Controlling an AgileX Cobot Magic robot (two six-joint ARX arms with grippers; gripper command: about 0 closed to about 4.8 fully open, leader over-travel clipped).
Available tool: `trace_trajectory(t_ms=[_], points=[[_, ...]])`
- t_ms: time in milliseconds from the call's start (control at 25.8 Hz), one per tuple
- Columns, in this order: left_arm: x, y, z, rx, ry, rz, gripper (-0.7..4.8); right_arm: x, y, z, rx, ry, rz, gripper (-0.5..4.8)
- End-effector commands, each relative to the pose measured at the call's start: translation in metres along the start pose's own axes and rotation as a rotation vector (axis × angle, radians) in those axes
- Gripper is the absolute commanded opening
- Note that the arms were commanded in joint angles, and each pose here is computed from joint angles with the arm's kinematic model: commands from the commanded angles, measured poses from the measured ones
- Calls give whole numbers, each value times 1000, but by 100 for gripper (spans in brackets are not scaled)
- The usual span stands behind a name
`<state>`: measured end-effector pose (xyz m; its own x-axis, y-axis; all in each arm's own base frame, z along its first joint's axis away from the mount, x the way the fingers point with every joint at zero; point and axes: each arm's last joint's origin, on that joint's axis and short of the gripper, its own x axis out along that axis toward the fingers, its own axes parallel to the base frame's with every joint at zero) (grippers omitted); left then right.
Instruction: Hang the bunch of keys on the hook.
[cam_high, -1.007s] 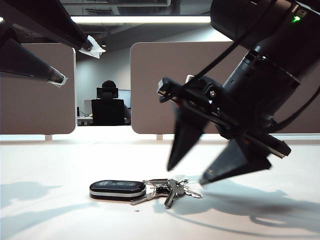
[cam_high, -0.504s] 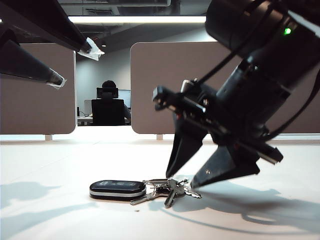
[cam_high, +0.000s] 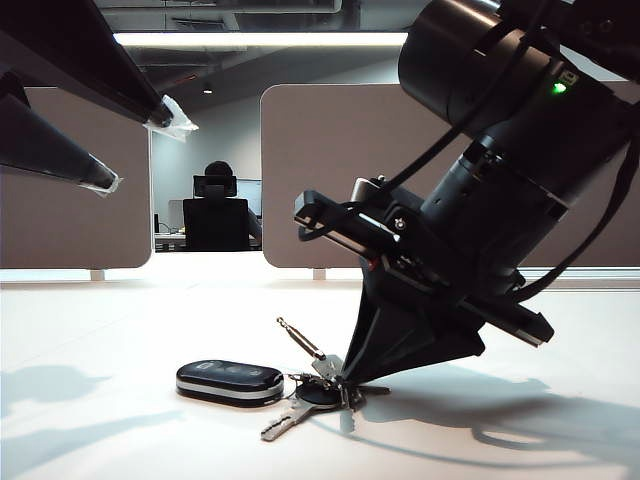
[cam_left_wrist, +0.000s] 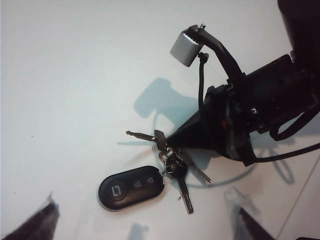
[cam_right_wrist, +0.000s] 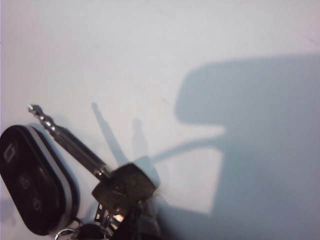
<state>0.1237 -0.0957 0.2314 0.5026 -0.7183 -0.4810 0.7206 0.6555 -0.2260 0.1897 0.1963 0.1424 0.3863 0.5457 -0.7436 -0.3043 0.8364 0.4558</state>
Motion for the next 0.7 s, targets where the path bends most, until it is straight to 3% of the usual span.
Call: trace_trajectory(t_ms=[39,426,697], points=[[-1,-1,3,9,-14,-3,479,-4,0,-1,-6,2,1,-6],[-1,-1,4,12,-23,-3,479,-51,25,24,-171,-188,120,-6],[-2,-2,14,44,-121,-11,479,-90,41,49,-271,-310,144,-6]])
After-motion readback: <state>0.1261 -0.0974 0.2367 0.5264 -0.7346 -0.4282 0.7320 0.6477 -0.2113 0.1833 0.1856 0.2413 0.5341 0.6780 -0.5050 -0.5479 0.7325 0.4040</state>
